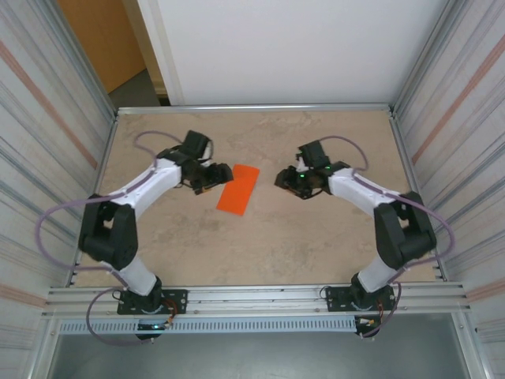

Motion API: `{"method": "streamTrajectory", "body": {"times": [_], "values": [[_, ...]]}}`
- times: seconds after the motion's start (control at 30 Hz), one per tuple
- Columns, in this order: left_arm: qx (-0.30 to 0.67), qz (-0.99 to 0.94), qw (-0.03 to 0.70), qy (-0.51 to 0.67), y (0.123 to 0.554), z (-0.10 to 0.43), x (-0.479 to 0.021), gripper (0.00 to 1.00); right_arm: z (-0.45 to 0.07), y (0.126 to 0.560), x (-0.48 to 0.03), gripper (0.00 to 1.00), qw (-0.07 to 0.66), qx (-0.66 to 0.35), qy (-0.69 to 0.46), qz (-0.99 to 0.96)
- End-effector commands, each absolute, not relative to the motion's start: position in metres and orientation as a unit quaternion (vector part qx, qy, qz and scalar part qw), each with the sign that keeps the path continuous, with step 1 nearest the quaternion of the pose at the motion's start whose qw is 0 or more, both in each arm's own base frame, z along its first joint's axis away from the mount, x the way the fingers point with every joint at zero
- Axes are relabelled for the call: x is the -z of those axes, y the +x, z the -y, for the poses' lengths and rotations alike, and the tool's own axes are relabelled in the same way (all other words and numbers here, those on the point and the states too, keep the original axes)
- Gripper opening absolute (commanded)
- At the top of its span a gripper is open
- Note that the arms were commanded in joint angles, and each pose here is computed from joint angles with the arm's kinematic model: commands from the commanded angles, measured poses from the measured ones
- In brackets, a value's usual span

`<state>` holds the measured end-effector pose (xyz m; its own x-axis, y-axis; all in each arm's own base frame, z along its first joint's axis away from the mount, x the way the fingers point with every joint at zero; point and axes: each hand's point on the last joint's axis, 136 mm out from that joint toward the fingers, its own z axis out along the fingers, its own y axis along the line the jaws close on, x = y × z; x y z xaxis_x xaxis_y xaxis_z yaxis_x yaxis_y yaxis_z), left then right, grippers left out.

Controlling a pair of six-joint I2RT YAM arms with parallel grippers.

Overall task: Fold a paper plane with a square sheet of paper (pick it up from the middle)
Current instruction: Turn over the paper at the center of the table, then move the paper to the center of the table.

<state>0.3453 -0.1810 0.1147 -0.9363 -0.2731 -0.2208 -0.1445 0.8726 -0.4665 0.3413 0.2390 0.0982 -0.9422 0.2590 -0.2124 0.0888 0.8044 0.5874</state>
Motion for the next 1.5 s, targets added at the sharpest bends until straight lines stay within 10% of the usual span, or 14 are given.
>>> {"method": "streamTrajectory", "body": {"times": [0.0, 0.47, 1.07, 1.47], "values": [[0.278, -0.932, 0.165, -0.161, 0.343, 0.166, -0.12, 0.87, -0.281, 0.344, -0.094, 0.4, 0.135, -0.294, 0.044, -0.945], [0.289, -0.925, 0.154, -0.194, 0.335, 0.14, -0.112, 0.99, -0.372, 0.337, -0.03, 0.35, 0.038, -0.264, -0.057, -0.962], [0.366, -0.917, 0.087, -0.134, 0.32, 0.182, -0.096, 0.99, -0.279, 0.277, -0.024, 0.38, -0.002, -0.28, -0.083, -0.957], [0.394, -0.914, 0.023, -0.089, 0.297, 0.241, -0.084, 0.92, -0.249, 0.314, -0.072, 0.37, 0.076, -0.344, 0.118, -0.929]]}}
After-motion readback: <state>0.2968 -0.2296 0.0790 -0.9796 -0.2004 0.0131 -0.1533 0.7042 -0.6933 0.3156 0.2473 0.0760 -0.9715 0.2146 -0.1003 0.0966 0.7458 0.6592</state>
